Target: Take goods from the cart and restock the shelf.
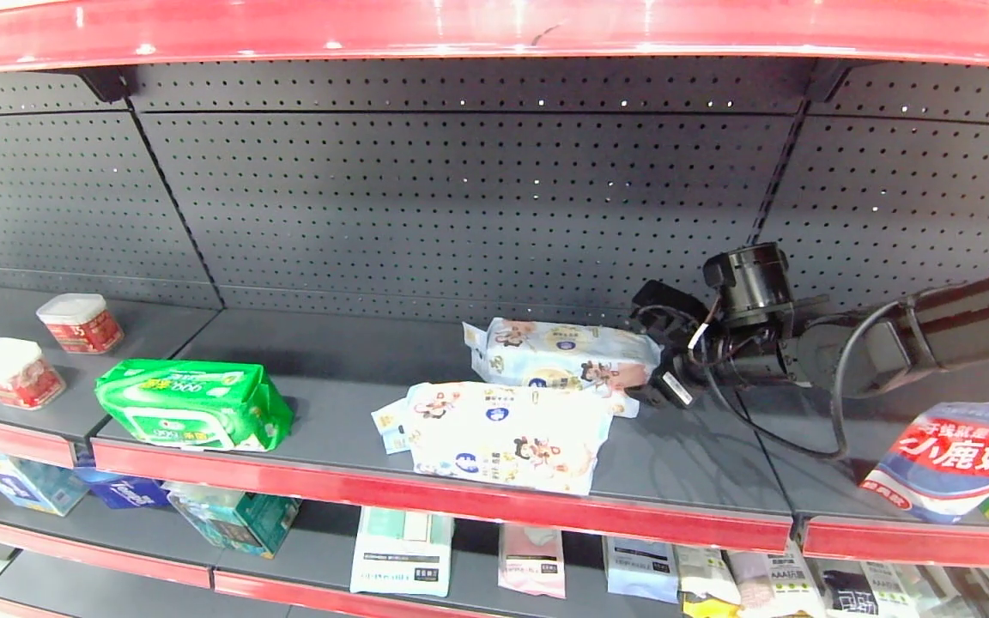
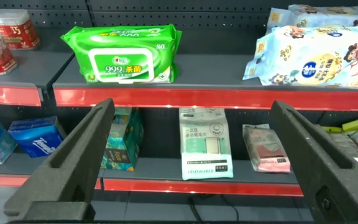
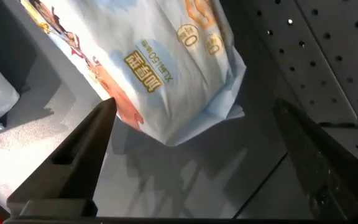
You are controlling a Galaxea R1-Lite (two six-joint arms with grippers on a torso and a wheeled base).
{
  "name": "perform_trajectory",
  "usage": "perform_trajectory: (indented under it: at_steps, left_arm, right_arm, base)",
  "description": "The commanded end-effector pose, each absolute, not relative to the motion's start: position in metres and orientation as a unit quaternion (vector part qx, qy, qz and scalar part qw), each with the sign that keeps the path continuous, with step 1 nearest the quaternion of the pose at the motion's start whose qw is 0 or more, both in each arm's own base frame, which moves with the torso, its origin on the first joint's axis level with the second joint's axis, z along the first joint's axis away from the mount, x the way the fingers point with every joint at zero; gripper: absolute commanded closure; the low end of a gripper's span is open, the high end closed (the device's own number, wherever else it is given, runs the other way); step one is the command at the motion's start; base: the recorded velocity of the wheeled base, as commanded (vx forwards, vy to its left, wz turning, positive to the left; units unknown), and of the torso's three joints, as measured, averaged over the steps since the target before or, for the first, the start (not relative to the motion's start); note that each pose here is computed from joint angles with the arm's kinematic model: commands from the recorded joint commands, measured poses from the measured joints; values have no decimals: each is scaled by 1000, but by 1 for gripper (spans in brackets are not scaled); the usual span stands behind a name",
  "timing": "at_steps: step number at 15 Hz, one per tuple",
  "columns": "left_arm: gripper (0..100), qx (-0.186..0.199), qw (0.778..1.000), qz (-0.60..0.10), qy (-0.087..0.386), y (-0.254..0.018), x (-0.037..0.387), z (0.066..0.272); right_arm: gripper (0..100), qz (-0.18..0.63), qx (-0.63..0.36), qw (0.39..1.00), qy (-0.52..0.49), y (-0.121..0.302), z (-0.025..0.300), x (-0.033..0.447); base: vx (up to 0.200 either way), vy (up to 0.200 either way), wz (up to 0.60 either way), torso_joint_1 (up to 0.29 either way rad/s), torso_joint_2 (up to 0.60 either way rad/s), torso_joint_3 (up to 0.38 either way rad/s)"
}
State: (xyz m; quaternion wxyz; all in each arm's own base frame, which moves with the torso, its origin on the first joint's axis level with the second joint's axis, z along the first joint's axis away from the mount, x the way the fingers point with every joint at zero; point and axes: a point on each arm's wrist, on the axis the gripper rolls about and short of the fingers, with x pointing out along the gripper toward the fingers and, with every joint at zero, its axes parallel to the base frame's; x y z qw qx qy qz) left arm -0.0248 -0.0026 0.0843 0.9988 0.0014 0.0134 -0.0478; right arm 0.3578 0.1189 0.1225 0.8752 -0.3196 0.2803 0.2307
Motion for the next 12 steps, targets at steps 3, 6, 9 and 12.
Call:
perform_trajectory:
  at_steps: [3, 6, 9, 12]
  left_arm:
    - [0, 2, 999, -48, 14, -3, -25, 84]
    - [0, 2, 999, -48, 14, -3, -25, 84]
    - [0, 2, 999, -48, 14, -3, -25, 84]
    - [0, 2, 999, -48, 14, -3, -25, 84]
  right_arm:
    - [0, 224, -318, 877, 281, 119, 123, 359]
    - [0, 218, -321, 877, 284, 119, 121, 359]
    - [0, 207, -319, 878, 290, 116, 120, 360]
    - [0, 203, -319, 879, 290, 115, 122, 359]
  base:
    - [0, 0, 0, 0, 0, 0]
    - [0, 0, 0, 0, 0, 0]
    - [0, 0, 0, 0, 0, 0]
    - [0, 0, 0, 0, 0, 0]
